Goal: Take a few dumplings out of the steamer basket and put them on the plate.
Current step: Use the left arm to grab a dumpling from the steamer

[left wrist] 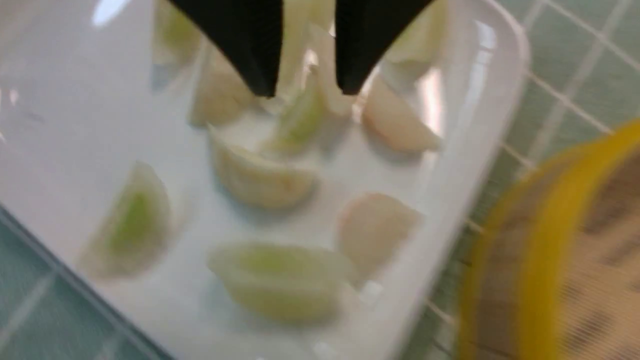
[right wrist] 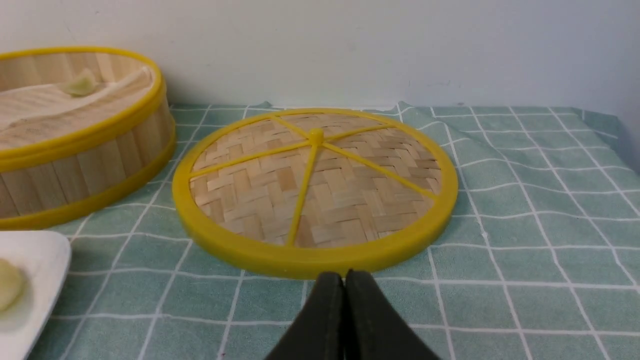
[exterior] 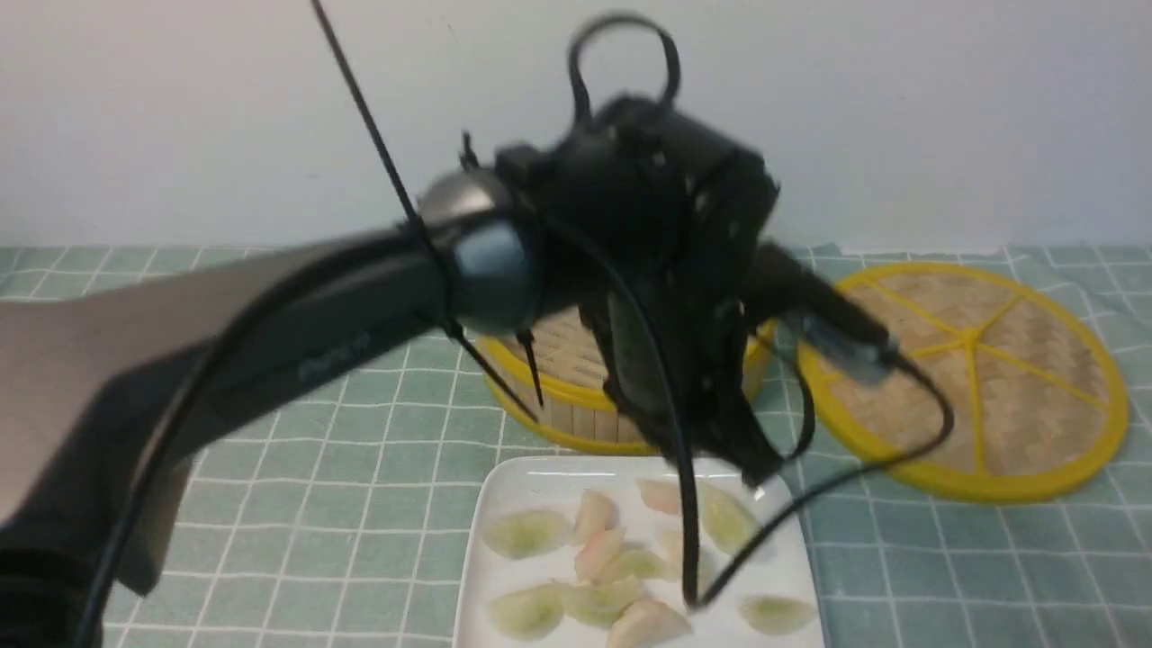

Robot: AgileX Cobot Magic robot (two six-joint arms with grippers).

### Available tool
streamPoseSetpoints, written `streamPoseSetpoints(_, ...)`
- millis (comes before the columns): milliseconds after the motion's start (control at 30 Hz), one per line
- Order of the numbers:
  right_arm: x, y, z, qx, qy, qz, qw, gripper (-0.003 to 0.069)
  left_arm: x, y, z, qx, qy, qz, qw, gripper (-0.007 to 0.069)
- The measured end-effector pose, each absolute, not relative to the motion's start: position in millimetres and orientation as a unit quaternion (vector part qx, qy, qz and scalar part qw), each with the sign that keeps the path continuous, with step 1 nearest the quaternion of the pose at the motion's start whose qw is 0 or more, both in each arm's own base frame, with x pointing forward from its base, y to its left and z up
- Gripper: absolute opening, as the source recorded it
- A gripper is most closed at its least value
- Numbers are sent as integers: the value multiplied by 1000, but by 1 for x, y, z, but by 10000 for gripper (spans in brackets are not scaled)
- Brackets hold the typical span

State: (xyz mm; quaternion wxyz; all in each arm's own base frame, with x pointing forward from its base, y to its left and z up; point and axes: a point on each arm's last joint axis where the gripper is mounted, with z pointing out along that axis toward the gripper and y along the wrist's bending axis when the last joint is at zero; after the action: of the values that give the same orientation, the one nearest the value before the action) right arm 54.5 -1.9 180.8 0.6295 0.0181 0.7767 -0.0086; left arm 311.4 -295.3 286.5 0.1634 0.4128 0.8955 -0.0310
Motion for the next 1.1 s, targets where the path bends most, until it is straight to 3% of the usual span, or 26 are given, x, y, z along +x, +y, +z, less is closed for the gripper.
streamPoseSetpoints(67,54,-2,181,18,777,-9,630,-14,334,-283,313,376,901,-47,212,18)
streamPoseSetpoints(200,54,-2,181,18,777,-9,630,-14,382,-257,336,304,907,-89,277,-6)
streamPoseSetpoints(467,54,-2,181,18,777,-9,630,-14,450,-251,294,302,890,-75,333,31)
streamPoseSetpoints(567,54,-2,181,18,777,-9,630,-14,463,-258,270,301,889,-71,339,125)
streamPoseSetpoints(600,54,-2,181,18,777,-9,630,-14,464,-258,269,301,889,-71,339,125)
streamPoseSetpoints(667,54,-2,181,18,777,-9,630,-14,470,-259,257,288,892,-63,343,230)
streamPoseSetpoints(700,54,-2,181,18,777,-9,630,-14,471,-259,257,287,892,-63,345,237)
streamPoseSetpoints(800,54,-2,181,18,777,-9,630,-14,482,-260,246,270,885,-58,375,371)
streamPoseSetpoints(867,54,-2,181,18,777,-9,630,-14,486,-261,241,266,881,-59,387,420)
streamPoseSetpoints(967,54,-2,181,18,777,-9,630,-14,490,-261,233,262,882,-56,387,470)
streamPoseSetpoints(1100,54,-2,181,18,777,-9,630,-14,492,-261,224,260,885,-56,382,480)
